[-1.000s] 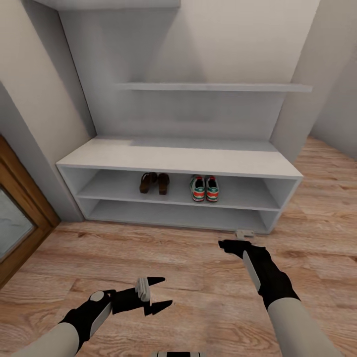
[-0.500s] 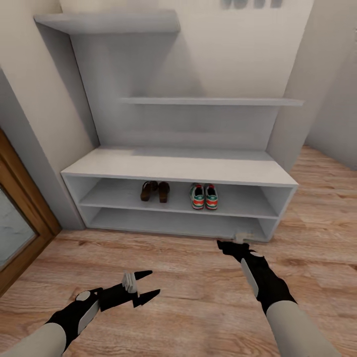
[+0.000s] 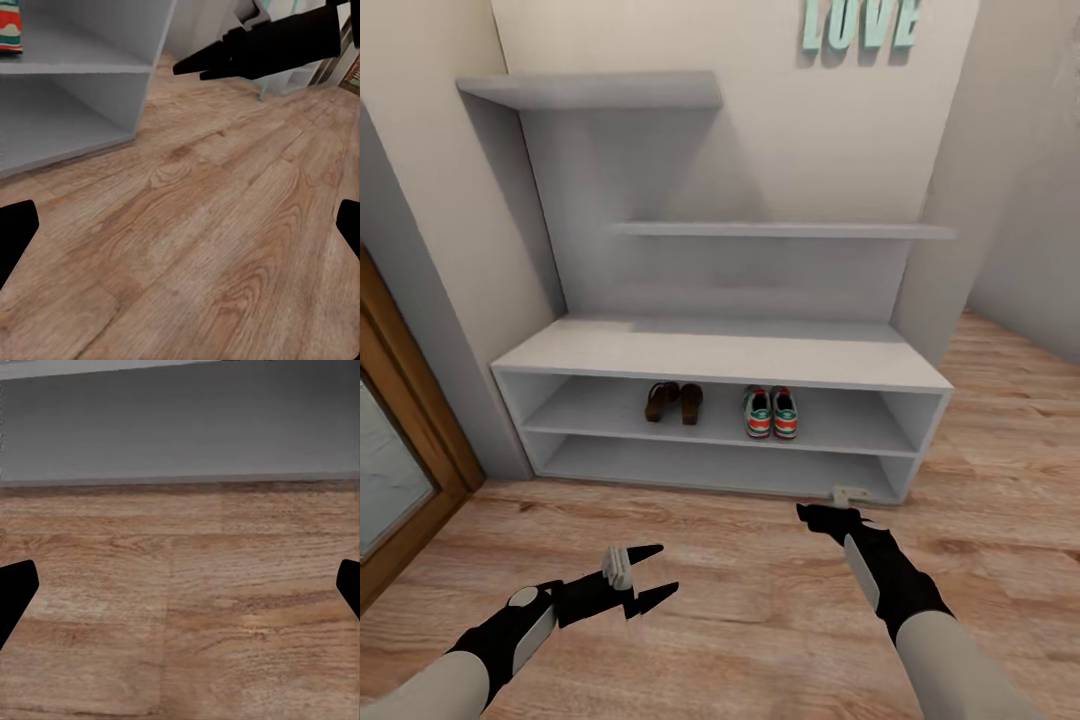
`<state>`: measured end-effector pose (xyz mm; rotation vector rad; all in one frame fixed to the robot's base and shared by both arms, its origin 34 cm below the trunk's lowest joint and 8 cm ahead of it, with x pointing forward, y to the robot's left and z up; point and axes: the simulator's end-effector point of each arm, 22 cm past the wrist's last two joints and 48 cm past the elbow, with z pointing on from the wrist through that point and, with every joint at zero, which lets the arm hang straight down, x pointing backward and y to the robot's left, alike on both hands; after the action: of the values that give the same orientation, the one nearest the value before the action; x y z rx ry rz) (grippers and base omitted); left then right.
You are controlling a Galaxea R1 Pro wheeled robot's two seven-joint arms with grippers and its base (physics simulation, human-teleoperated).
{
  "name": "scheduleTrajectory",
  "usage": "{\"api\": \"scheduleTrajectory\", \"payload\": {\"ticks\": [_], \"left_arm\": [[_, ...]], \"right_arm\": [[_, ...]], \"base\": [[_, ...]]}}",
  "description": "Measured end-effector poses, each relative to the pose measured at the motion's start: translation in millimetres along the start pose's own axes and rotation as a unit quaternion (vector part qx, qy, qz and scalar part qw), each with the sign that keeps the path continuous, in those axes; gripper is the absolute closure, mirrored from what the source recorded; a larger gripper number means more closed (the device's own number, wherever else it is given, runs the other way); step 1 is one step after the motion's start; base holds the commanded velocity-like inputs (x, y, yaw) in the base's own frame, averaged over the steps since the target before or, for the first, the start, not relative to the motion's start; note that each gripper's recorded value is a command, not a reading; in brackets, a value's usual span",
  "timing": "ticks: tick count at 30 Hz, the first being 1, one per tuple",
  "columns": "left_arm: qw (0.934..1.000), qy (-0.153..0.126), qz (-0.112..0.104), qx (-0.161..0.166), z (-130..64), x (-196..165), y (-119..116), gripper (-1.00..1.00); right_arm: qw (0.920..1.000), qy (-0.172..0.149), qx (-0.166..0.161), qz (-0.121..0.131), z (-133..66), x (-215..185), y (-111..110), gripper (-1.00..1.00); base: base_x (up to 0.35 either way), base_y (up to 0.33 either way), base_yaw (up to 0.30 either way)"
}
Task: Pick up the two gym shoes and the two sandals from the corridor floor and place them onto the hallstand (shoe rack) in the corridor, making sure they are on the rack and not on the floor. Arrange them so the two gym shoes are next to each other and the two sandals are next to each other.
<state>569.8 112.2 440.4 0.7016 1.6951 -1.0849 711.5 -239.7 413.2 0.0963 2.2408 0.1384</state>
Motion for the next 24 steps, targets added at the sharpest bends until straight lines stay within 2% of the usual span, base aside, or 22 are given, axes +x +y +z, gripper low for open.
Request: {"api": "scheduleTrajectory", "payload": {"ticks": [4, 8, 12, 19, 24], "left_arm": [[1.0000, -0.003, 0.007, -0.001, -1.1, -8, -1, -1.00], [0.9999, -0.007, 0.011, -0.002, -2.1, -17, -2, -1.00], [0.9998, -0.014, 0.009, -0.009, -4.0, -31, 1, -1.00], [0.9993, -0.029, 0.006, -0.021, -7.8, -55, 6, -1.00], [0.9992, -0.032, 0.005, -0.023, -8.4, -68, 6, -1.00]], "right_arm": [[1.0000, 0.004, -0.007, 0.001, -2.6, 6, 3, -1.00], [0.9996, -0.001, -0.030, 0.001, -4.2, 9, 14, -1.00], [0.9974, 0.000, -0.072, 0.002, -6.5, 16, 32, -1.00], [0.9918, 0.031, -0.124, 0.009, -14.9, 39, 55, -1.00], [0.9824, 0.049, -0.179, 0.025, -26.9, 47, 79, -1.00]], "base": [[0.000, 0.000, 0.000], [0.000, 0.000, 0.000], [0.000, 0.000, 0.000], [0.000, 0.000, 0.000], [0.000, 0.000, 0.000]]}}
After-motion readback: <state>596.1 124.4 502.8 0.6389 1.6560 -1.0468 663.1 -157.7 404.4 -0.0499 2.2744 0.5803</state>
